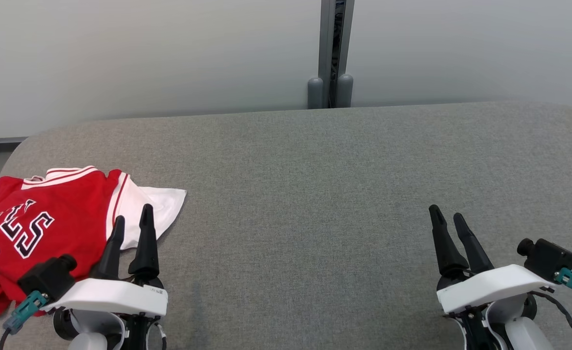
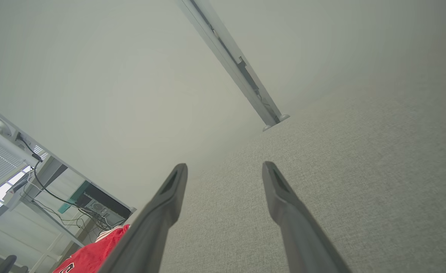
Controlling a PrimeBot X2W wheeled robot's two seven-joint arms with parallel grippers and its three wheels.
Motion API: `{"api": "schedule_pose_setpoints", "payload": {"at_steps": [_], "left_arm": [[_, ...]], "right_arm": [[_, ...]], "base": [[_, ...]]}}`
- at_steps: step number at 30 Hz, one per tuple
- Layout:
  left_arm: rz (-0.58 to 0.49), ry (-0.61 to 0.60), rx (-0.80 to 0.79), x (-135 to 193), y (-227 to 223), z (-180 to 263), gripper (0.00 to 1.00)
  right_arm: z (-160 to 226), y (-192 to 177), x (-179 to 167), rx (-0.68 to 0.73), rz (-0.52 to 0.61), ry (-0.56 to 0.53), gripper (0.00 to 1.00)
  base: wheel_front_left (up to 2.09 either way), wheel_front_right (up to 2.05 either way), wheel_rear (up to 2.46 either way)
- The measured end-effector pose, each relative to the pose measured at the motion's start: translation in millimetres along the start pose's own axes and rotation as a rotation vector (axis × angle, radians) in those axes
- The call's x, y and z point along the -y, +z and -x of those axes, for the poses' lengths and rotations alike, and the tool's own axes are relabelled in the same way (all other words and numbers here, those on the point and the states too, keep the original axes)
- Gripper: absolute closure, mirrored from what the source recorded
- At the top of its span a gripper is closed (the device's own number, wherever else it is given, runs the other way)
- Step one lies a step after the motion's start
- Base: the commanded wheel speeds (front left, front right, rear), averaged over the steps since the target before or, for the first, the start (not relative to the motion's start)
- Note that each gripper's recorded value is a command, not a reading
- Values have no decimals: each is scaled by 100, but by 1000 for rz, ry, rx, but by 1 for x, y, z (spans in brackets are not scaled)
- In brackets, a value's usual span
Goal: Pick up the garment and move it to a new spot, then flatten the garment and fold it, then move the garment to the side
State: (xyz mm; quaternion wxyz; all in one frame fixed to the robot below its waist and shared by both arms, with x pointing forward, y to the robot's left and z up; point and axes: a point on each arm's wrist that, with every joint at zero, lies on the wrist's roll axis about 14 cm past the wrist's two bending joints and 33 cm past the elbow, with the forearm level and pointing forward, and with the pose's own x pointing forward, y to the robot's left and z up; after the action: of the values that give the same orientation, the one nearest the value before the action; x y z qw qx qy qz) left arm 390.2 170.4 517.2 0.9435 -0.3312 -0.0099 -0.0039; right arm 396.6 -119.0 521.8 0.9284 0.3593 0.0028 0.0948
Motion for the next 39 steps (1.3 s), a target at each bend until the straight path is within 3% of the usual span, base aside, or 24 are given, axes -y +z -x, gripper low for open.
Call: {"api": "schedule_pose_setpoints", "payload": {"at_steps": [20, 39], "left_arm": [[-198, -43, 33, 11, 0, 3, 0], [-359, -91, 47, 23, -6, 7, 0]], "right_arm": [[2, -1, -23, 19, 228, 89, 0], [6, -1, -33, 42, 374, 133, 0]], "base": [[0, 0, 0], [0, 0, 0]]}}
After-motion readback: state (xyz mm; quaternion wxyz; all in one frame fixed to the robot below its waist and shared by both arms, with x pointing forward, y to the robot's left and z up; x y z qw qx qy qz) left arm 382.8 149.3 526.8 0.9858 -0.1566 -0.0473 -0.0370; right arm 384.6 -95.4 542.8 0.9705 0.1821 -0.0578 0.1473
